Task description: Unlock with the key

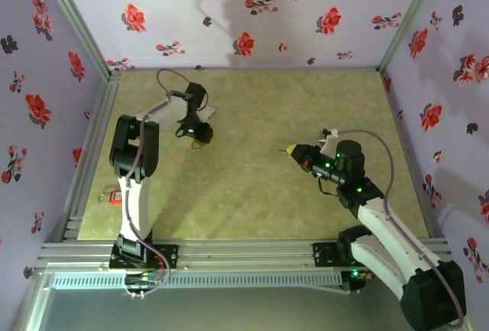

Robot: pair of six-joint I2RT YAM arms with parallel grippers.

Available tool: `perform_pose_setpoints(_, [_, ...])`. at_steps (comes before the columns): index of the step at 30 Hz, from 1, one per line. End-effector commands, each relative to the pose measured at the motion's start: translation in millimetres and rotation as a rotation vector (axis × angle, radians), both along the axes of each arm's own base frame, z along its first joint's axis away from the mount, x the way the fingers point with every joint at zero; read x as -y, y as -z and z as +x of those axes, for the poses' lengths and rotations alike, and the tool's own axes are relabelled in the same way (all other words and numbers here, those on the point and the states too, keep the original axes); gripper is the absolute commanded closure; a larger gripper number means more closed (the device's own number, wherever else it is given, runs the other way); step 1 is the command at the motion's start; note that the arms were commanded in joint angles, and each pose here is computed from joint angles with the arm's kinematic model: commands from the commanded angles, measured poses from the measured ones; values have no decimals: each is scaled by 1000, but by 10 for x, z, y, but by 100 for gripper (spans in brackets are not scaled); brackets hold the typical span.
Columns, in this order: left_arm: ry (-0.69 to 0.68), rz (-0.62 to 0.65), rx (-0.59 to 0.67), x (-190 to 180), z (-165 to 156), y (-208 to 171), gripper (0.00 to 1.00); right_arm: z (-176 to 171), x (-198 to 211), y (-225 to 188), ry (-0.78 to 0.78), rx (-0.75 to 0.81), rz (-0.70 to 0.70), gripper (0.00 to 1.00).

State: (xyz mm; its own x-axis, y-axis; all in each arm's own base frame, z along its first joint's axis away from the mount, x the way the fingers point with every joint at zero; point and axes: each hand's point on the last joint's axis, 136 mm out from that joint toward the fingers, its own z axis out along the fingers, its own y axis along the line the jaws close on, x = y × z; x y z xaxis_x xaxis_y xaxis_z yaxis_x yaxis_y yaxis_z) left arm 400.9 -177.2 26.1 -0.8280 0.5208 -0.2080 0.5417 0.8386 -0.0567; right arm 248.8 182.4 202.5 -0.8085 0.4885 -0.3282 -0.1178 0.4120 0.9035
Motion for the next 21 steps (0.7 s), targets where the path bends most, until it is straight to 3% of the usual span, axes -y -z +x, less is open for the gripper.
perform_pose_setpoints(1, [203,-135,171,357,-7,-431,89,-101,-34,-83,-82,23,-48,100])
perform_pose_setpoints(11, [525,-237,328,925,-543,-978,89,-230,12,-3,-127,-8,-119,100])
perform_pose_setpoints(17, [848,-244,602,1184,-986,-1272,94,-291,15,-20,-147,6,-125,100])
perform_pose_setpoints(21, [948,-246,676,1284,-1182,-1418,96,-323,-18,-55,-173,18,-108,100])
